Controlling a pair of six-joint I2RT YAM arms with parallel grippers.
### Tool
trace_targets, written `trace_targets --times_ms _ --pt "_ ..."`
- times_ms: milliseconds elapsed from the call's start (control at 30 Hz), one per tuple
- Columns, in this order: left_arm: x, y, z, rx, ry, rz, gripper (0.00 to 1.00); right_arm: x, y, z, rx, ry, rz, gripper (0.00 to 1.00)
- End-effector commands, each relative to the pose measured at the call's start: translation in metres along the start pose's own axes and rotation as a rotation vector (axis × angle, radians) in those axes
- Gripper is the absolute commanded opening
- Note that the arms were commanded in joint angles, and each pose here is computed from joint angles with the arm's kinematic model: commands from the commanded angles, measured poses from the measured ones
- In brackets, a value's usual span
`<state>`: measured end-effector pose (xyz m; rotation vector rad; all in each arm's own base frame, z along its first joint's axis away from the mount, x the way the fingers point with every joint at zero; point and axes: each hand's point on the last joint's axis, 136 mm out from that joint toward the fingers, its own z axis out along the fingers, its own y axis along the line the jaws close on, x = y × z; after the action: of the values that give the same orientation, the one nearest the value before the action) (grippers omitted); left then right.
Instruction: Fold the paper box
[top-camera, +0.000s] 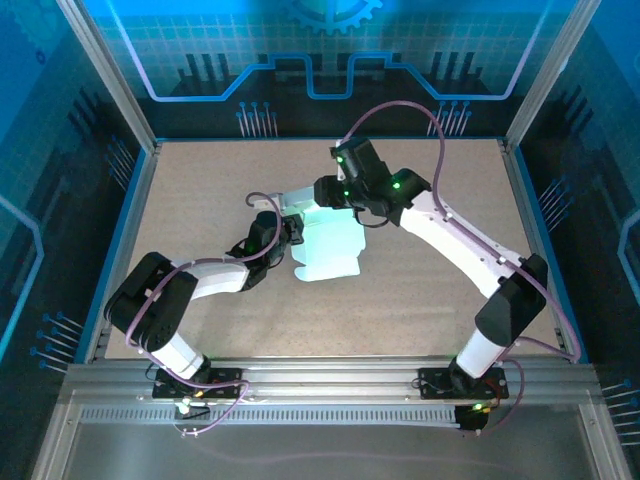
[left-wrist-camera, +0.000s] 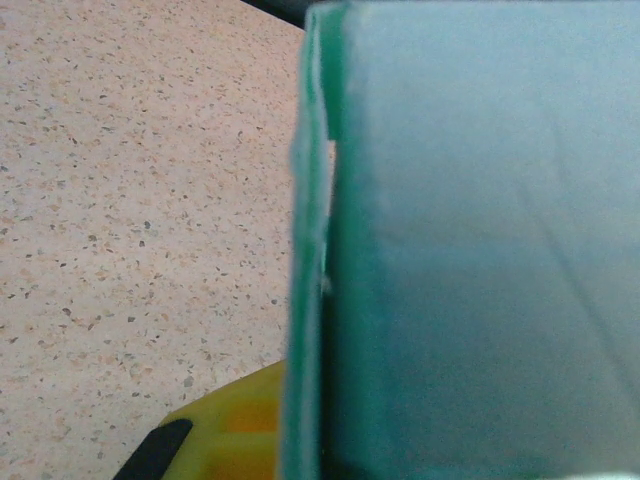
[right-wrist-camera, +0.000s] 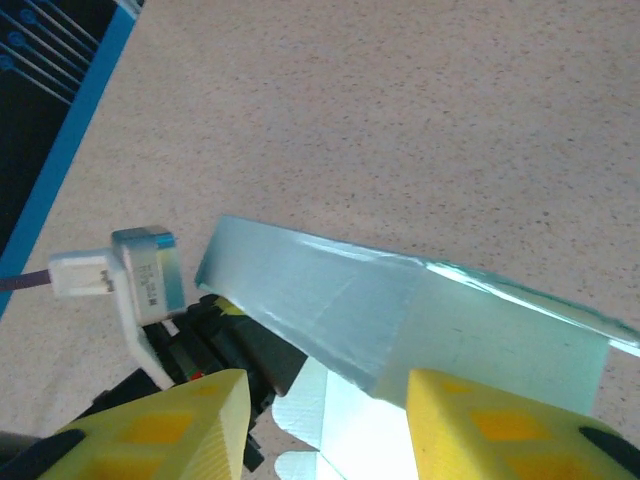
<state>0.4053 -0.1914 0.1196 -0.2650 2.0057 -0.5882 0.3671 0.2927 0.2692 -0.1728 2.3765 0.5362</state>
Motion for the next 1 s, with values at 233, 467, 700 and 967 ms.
trace_targets --times_ms 233,467,700,967 --pt "-0.01 -0.01 -0.011 0.026 -0.039 0.023 0.0 -0.001 -0.011 0.014 0.053 0.043 0.11 0.36" --pt "-0.008 -0.011 -0.01 0.028 -0.031 0.028 0.0 -0.003 -0.01 0.01 0.048 0.033 0.111 0.21" --pt "-0.005 -0.008 -0.008 0.009 -0.01 0.027 0.0 -0.005 -0.009 -0.004 0.046 0.018 0.067 0.34" --pt "0.009 -0.005 0.0 -0.02 0.083 0.013 0.0 -0.01 0.002 -0.046 -0.063 -0.08 -0.116 0.65"
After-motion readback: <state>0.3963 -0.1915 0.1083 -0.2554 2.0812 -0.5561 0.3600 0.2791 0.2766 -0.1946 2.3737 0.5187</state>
